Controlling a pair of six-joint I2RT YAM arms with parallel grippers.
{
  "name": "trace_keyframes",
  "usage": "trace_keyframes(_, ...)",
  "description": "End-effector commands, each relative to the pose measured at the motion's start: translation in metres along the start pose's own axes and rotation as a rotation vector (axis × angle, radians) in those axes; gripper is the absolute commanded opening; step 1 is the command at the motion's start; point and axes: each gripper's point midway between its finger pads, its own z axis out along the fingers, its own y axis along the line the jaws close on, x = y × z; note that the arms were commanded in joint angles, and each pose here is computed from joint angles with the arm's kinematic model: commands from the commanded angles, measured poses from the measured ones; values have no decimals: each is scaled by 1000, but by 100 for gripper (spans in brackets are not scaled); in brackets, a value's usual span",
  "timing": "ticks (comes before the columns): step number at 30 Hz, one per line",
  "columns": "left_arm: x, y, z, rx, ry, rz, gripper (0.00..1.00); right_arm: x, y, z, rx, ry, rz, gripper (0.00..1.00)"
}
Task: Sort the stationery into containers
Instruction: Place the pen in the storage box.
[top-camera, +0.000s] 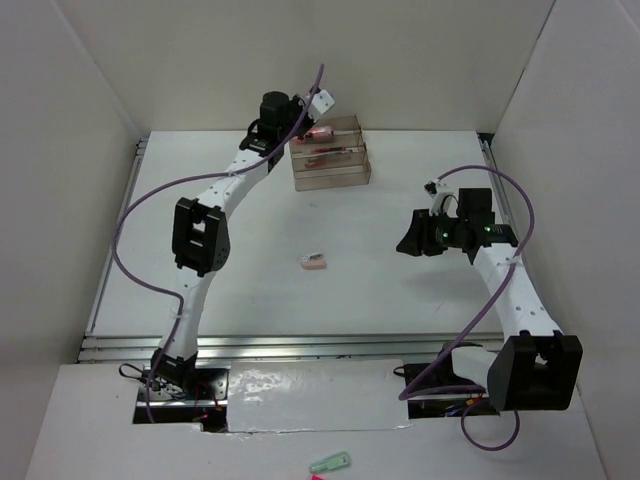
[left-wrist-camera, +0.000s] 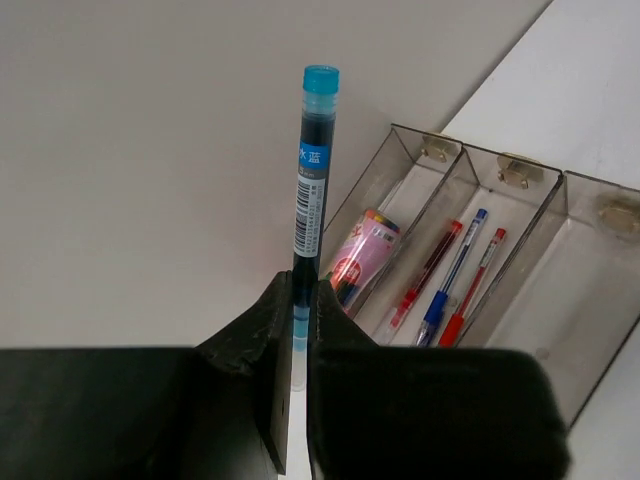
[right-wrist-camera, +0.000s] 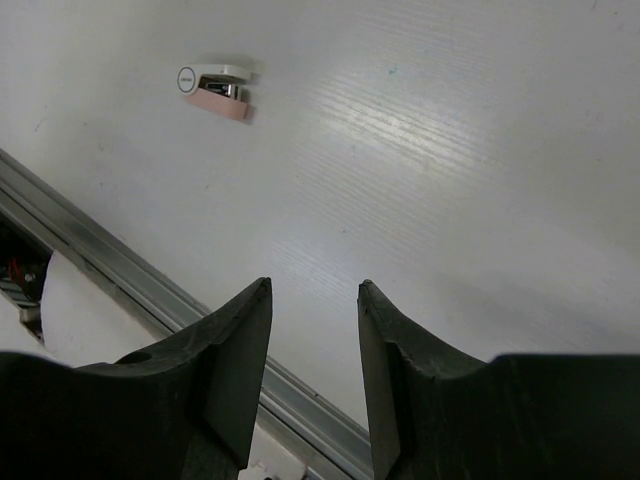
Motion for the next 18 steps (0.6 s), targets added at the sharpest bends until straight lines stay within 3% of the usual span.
trace_keyframes(1,-36,-7,23,-12,-234,157,4,-4,-6,2,-4,-17,-19,47)
trace_keyframes(9,9,-30,57,11,-202,173,4,-6,-15,5,-10,-4,19,47)
trace_keyframes(18,55,-41,66,27,-133,116,10,-2,-22,8,-9,8,37,46)
